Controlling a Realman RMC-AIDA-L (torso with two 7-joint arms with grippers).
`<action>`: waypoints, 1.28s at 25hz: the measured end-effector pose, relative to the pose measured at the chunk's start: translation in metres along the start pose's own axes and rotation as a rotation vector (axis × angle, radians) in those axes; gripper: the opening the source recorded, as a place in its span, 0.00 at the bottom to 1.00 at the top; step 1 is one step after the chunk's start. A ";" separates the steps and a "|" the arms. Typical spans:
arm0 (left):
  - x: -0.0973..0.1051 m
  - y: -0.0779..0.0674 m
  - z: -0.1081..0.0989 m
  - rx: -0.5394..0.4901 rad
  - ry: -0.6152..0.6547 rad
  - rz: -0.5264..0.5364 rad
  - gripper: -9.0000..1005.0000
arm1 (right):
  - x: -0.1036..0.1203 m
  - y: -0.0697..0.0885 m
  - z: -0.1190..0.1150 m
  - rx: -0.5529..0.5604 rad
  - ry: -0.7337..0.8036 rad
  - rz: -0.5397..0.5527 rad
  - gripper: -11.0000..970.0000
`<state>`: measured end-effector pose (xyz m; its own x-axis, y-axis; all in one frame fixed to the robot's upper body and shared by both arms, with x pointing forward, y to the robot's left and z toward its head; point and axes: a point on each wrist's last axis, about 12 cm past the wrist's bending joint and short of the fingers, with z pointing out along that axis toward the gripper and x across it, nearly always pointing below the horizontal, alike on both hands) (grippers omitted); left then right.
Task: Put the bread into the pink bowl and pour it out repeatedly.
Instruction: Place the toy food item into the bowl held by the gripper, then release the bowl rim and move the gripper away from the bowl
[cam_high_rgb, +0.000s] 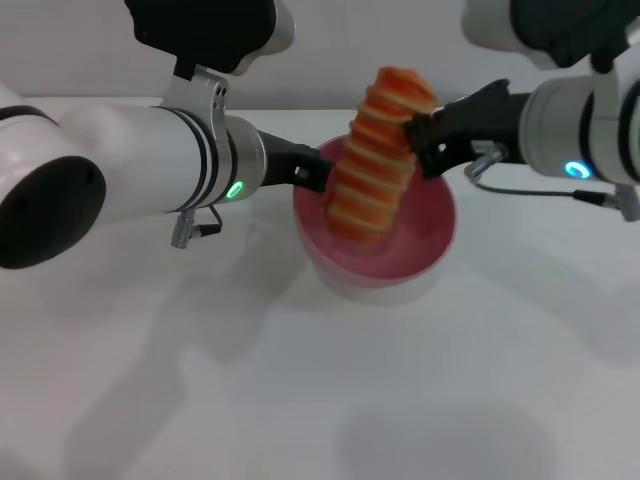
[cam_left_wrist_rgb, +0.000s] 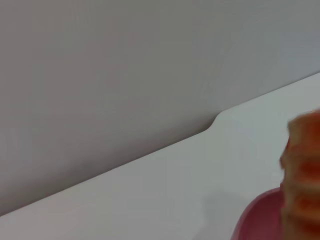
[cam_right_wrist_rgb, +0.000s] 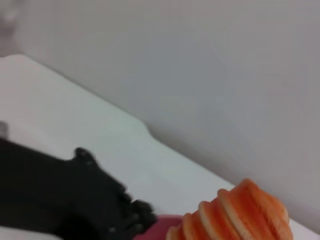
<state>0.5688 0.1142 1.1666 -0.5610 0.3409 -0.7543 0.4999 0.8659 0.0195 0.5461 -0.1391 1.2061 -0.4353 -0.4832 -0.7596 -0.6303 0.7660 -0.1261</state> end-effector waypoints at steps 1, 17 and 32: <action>0.000 0.000 0.000 0.000 0.000 0.001 0.04 | 0.000 0.002 0.001 -0.006 0.007 -0.002 0.13; 0.002 0.003 0.001 -0.007 0.004 -0.006 0.04 | 0.005 -0.017 -0.012 0.140 -0.153 -0.007 0.49; 0.010 0.009 0.003 -0.014 0.026 -0.030 0.04 | 0.118 -0.079 -0.069 0.694 -0.604 -0.017 0.73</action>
<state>0.5696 0.1246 1.1575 -0.5926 0.3239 -0.7375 0.4731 0.8810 0.0067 0.5001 -0.2859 1.1710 0.1034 -0.3428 -0.9337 -0.0210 0.9378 -0.3466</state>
